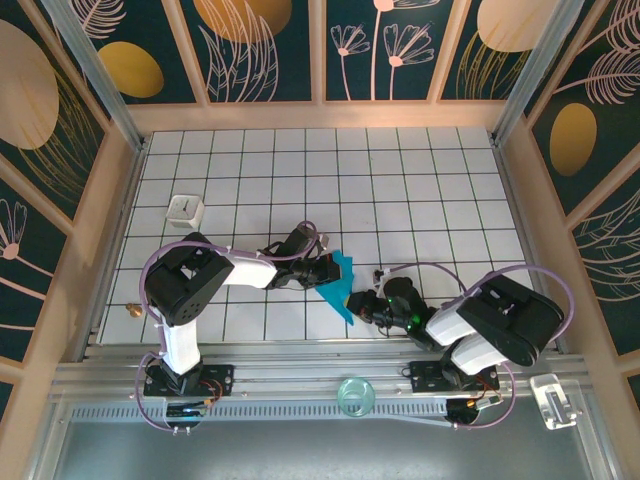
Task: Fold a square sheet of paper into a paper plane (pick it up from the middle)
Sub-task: Fourth fold the wing at the center of the table.
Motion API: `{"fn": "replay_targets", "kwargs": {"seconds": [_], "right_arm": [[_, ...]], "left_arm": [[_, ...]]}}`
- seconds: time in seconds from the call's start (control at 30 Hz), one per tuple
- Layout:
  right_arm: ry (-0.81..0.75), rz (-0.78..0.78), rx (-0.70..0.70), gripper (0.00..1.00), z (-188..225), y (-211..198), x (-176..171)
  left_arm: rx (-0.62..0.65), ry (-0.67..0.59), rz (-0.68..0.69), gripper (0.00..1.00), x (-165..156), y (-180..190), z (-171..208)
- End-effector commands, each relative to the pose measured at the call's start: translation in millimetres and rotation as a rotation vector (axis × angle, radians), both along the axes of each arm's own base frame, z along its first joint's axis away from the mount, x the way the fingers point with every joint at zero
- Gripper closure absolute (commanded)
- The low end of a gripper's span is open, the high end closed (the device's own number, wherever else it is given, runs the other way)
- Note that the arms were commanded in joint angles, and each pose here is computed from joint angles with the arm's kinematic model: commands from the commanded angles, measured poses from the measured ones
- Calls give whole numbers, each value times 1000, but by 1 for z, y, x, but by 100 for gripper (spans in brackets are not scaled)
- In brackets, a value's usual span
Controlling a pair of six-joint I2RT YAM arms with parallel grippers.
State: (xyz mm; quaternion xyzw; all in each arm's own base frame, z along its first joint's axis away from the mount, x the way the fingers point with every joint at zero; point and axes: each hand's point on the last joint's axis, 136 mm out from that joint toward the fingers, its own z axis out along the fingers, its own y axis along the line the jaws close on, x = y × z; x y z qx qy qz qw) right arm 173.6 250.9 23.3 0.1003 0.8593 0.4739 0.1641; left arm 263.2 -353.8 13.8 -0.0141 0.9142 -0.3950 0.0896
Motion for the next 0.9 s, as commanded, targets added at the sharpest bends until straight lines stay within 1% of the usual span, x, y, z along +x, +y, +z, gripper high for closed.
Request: {"fn": "replay_targets", "kwargs": {"seconds": [0.0,0.17,0.37,0.53,0.7,0.87], "right_arm": [[52,15,-104,89,-20,-12,-11],[-5,19,-99,81,-2,-8,-2],[-25,11,-108,77,5,-12,1],[-85,-17,-118,74,25,-20,11],[-143,-16,-143,74,43,-21,16],[-186,57,-173,78,52,-1,16]], "left_arm": [[153,54,32,100,-6,28,-39],[159,57,29,100,-7,29,-41],[157,56,27,100,-6,28,-41],[160,57,29,100,-6,28,-41],[163,57,29,100,-6,29,-42],[160,59,28,100,-6,28,-42]]}}
